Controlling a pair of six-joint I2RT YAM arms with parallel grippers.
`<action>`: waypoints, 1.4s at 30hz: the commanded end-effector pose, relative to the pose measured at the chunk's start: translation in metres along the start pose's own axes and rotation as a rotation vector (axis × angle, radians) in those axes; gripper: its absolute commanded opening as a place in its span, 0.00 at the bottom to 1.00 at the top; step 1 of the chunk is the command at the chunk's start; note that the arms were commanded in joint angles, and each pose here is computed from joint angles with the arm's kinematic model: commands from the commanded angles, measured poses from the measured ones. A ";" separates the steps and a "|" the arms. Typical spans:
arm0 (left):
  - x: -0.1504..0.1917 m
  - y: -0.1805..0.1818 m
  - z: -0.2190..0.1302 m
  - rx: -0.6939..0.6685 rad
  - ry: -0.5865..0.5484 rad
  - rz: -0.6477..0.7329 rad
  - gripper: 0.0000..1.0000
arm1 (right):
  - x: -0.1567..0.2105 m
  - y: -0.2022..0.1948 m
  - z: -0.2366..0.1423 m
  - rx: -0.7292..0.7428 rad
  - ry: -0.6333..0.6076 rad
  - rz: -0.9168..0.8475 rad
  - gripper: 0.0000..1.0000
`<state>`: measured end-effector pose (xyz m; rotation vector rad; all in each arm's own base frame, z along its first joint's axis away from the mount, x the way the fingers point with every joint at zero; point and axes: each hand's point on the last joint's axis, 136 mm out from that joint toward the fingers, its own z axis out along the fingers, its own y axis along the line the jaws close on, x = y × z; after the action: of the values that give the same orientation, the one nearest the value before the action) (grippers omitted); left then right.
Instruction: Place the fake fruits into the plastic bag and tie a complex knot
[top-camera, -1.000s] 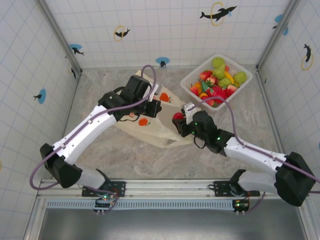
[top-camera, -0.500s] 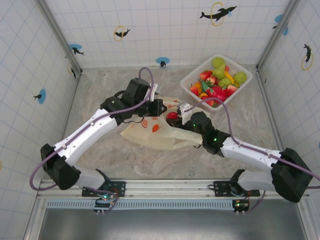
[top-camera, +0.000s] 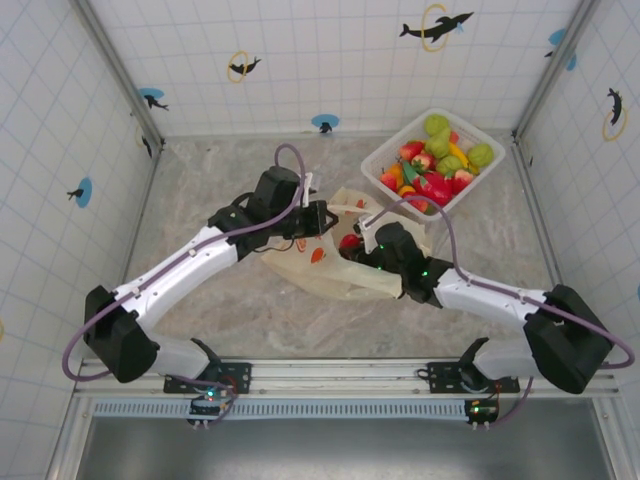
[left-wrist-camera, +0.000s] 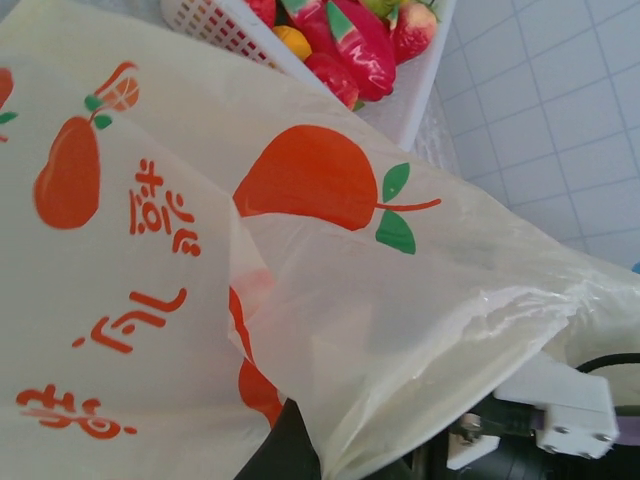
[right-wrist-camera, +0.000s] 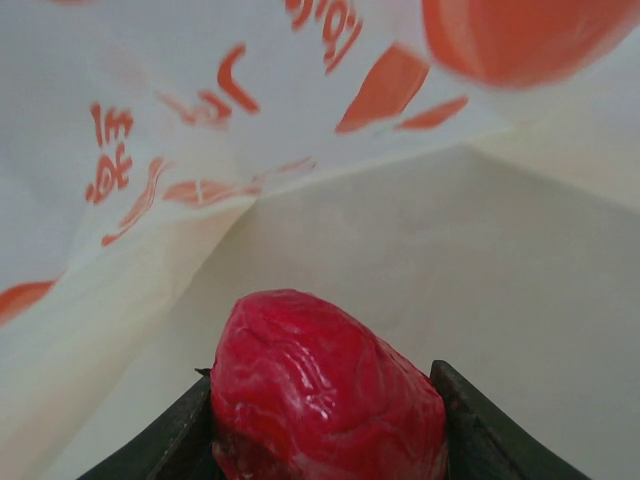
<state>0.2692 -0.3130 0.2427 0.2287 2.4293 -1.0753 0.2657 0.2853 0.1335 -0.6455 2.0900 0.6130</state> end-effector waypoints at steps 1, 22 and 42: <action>-0.006 -0.008 -0.005 0.027 -0.040 -0.010 0.00 | -0.014 0.005 0.003 -0.018 -0.022 0.025 0.55; -0.010 0.010 -0.016 -0.071 -0.054 0.036 0.00 | -0.030 0.013 -0.033 -0.065 -0.010 0.044 0.73; 0.003 0.021 -0.006 -0.093 0.007 0.069 0.00 | -0.090 0.053 -0.080 -0.270 -0.148 0.233 0.86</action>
<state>0.2705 -0.2964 0.2296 0.2629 2.4559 -0.9402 0.2310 0.2845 0.2369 -0.5277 2.0217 0.9626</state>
